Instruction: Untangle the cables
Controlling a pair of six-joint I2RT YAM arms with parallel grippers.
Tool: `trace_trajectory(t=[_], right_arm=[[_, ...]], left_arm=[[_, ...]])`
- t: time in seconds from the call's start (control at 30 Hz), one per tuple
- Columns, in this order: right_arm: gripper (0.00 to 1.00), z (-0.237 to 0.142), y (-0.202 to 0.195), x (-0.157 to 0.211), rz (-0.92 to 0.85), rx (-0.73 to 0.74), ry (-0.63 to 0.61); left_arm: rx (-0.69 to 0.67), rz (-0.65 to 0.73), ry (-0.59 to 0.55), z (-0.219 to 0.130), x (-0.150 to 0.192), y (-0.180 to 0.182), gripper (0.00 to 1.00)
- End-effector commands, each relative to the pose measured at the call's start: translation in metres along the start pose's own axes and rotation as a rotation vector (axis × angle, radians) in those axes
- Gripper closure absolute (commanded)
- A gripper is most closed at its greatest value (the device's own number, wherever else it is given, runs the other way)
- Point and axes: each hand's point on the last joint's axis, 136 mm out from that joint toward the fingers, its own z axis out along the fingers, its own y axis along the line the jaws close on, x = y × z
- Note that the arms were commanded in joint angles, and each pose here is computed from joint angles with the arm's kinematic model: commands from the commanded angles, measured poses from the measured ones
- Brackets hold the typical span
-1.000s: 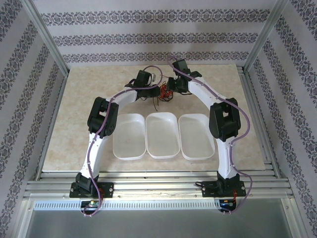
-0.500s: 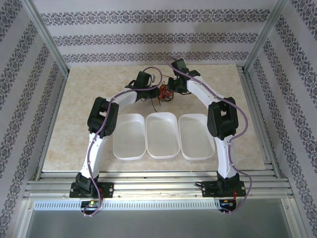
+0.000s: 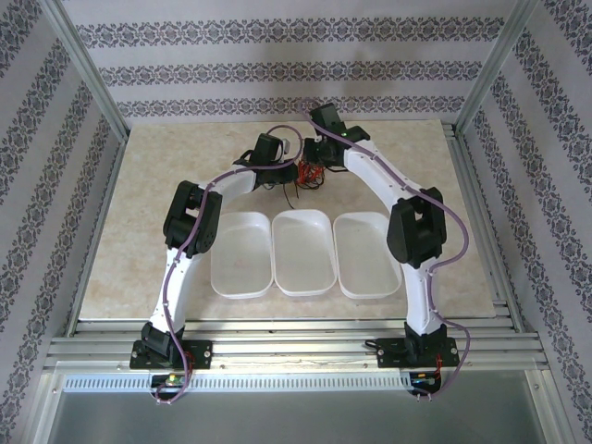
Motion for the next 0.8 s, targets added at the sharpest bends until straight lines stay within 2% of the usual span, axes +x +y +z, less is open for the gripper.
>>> trace_trajectory(t=[0.0,0.37,0.63,0.77], right_arm=[[0.72,0.013,0.001,0.004,-0.016,0.007,0.038],[0.77,0.038,-0.003,0.015,-0.027,0.006,0.09],[0.78,0.039,-0.005,0.014,-0.044,0.017,0.092],[0.76,0.024,-0.005,0.008,-0.05,0.024,0.067]], left_arm=[[0.028,0.005,-0.021,-0.009,-0.005,-0.014,0.91],[0.036,0.005,-0.029,-0.01,-0.008,-0.017,0.92],[0.049,0.003,-0.041,-0.013,-0.011,-0.021,0.93],[0.052,0.0,-0.045,-0.014,-0.012,-0.022,0.94]])
